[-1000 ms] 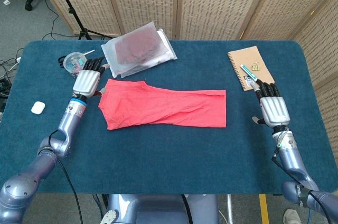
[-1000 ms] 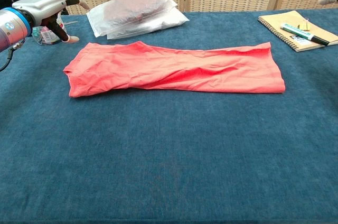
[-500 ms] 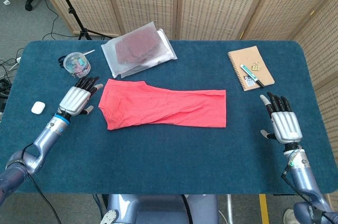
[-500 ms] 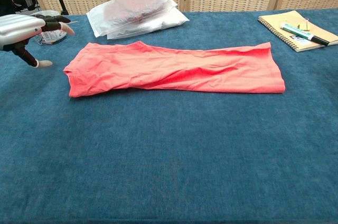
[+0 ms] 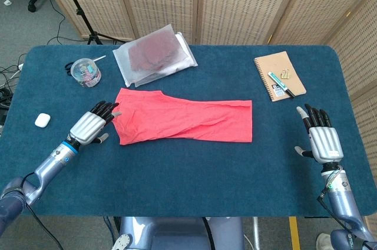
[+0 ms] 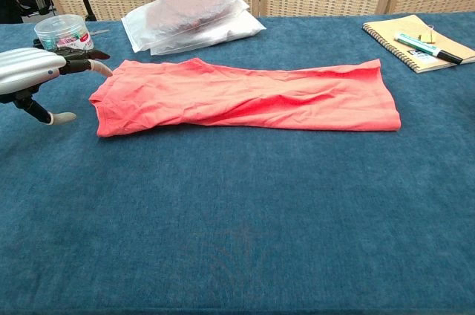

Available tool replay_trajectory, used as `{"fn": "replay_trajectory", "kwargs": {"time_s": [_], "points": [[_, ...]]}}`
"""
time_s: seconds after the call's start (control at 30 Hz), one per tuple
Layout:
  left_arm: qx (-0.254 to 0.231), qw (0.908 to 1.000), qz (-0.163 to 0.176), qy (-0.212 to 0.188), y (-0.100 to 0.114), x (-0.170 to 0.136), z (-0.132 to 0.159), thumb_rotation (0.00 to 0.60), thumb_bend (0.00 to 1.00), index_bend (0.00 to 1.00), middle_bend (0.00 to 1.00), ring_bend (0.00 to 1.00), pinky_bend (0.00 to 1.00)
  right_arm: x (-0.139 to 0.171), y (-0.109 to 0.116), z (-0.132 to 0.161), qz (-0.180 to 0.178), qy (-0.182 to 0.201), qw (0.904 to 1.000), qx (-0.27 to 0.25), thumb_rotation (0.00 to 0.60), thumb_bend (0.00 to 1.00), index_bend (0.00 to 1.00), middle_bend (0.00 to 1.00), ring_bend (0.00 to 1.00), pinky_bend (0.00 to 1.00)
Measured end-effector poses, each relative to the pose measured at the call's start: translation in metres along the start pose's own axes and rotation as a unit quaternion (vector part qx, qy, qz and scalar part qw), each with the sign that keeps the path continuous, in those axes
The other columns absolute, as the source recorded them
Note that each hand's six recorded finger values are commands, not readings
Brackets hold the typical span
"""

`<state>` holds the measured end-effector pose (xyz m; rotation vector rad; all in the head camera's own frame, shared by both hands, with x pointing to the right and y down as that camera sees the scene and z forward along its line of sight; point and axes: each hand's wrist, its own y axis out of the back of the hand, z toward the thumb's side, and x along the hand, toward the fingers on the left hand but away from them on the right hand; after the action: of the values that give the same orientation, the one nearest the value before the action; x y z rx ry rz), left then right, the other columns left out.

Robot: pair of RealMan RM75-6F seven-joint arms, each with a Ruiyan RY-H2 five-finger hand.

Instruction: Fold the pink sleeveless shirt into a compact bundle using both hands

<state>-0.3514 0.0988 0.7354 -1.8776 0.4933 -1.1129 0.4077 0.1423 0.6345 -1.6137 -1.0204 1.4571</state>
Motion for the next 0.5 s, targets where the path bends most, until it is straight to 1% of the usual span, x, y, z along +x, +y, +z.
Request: {"fn": "replay_trajectory", "kwargs": {"time_s": [0.23,0.5], "points": [[0.010,0.9999,-0.004,0.014,-0.002,0.008,-0.005,0.600,0.36,0.21,0.00,0.00,0.00,-0.001,0.000,-0.001,0.000,-0.001,1.0000,-0.003,0.600,0.00,0.00,0.00,0.00,0.00],[0.023,0.9992,-0.017,0.027,-0.009,0.018,-0.011,0.600,0.36,0.23,0.00,0.00,0.00,-0.001,-0.001,-0.001,0.002,-0.002,1.0000,-0.001,0.600,0.00,0.00,0.00,0.00,0.00]]}}
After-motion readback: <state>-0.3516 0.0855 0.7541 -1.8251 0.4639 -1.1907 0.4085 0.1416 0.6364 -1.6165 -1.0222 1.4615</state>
